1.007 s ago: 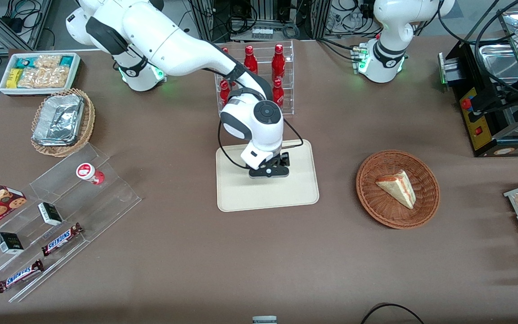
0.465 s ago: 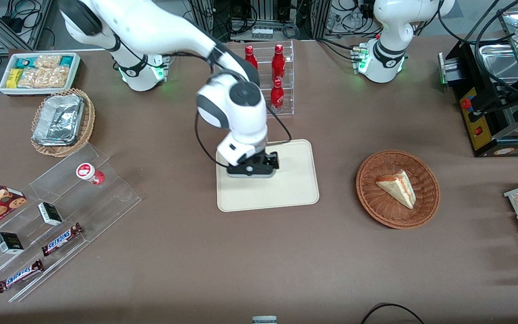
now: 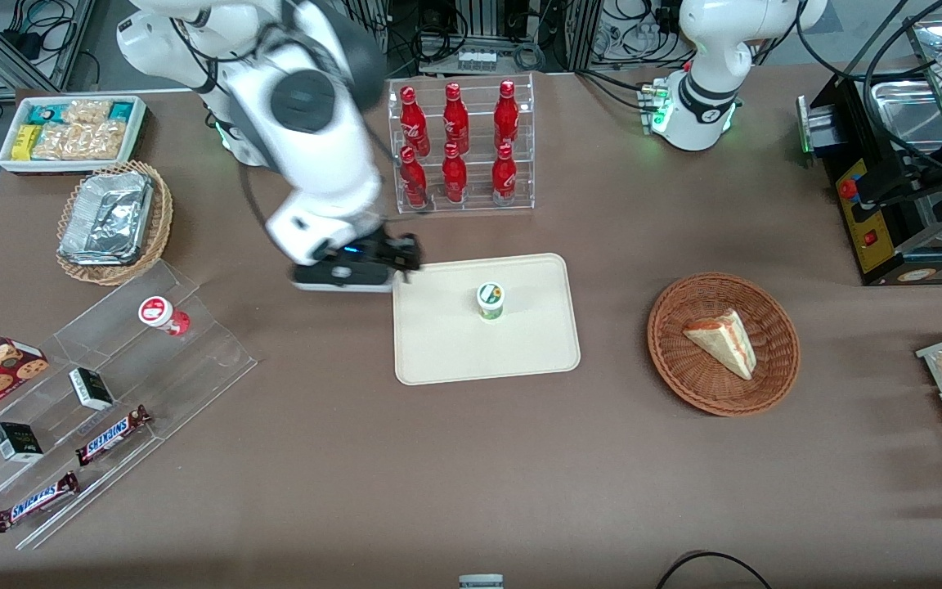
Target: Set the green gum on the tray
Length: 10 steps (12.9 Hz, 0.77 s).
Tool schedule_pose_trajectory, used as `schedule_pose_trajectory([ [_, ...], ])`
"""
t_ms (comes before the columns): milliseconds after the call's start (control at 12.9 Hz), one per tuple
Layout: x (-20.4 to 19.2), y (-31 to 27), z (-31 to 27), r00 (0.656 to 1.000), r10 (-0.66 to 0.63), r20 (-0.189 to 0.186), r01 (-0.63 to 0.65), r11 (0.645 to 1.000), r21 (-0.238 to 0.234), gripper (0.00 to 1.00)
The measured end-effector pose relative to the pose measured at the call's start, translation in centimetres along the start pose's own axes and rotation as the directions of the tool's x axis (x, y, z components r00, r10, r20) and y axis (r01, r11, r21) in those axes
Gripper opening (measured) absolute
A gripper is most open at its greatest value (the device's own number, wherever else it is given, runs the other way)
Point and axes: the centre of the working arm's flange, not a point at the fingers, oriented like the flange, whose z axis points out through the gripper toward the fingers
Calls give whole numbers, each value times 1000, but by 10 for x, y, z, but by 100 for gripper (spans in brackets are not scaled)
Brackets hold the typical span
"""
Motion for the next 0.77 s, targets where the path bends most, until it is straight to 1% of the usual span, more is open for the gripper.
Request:
schedule_pose_trajectory([
  [77,4,28,-18,1000,10,6,-10,1000,8,100],
  [387,9,135,-64,998,24,58,-22,999,-46,100],
  [542,18,179,-71,996,28,84,-23,998,-61,100],
  [775,35,241,-70,991,76,106,-69,995,-67,100],
])
